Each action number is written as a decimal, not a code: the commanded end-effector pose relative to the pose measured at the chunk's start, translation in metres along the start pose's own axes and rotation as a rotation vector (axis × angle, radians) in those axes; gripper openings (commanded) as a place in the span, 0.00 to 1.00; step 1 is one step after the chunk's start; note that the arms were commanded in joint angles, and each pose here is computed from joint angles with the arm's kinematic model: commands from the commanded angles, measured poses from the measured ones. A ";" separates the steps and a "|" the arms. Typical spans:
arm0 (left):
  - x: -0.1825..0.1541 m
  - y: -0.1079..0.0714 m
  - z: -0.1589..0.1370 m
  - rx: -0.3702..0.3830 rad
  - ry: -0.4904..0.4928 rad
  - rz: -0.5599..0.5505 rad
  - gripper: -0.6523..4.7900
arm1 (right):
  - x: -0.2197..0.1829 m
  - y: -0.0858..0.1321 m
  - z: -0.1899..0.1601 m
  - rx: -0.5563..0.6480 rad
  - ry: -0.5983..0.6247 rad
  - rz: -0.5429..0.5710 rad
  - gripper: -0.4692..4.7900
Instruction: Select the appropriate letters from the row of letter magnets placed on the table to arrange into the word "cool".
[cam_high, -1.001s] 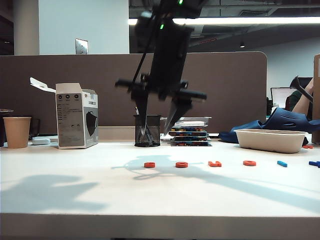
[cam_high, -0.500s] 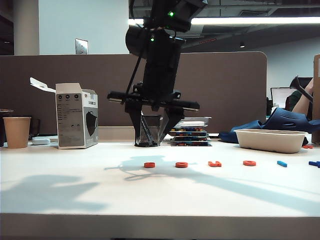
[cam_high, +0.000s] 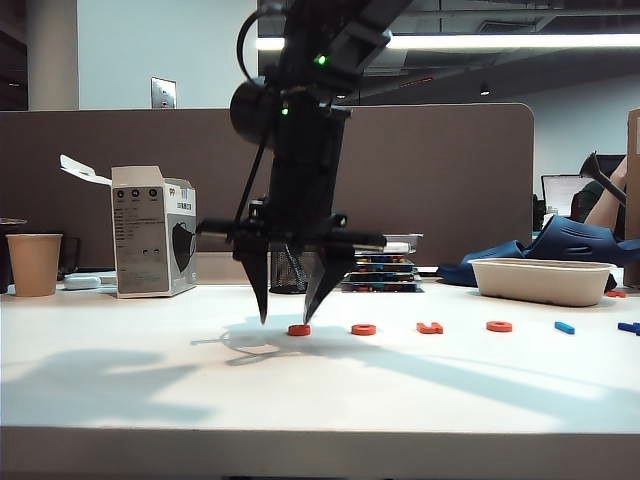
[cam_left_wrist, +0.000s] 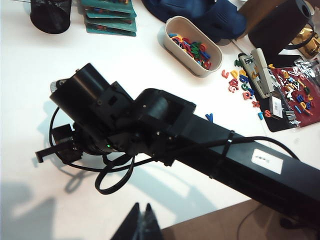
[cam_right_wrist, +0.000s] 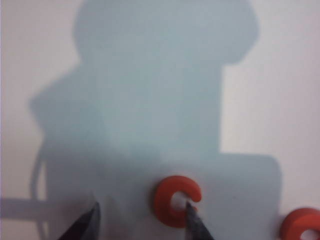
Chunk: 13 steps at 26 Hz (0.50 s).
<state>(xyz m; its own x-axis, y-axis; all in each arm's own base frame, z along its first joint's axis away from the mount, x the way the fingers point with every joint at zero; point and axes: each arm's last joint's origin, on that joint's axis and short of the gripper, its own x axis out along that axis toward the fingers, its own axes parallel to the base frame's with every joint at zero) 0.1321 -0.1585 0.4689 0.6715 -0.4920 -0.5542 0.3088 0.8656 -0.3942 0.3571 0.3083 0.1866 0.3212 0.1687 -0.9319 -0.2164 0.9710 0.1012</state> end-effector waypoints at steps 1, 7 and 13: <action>-0.002 0.000 0.001 -0.004 -0.010 -0.004 0.11 | 0.000 -0.001 0.000 0.004 0.006 -0.020 0.49; -0.002 0.000 0.001 -0.004 -0.010 -0.004 0.11 | -0.001 -0.003 0.000 0.005 0.003 -0.035 0.49; -0.002 0.000 0.001 -0.004 -0.010 -0.004 0.11 | 0.000 -0.002 0.001 0.006 -0.009 -0.030 0.49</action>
<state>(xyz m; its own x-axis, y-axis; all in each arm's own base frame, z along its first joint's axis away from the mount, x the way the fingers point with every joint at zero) 0.1321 -0.1585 0.4688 0.6713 -0.4918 -0.5545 0.3088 0.8657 -0.3940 0.3573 0.3052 0.1837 0.3163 0.1301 -0.9397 -0.2035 0.9768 0.0667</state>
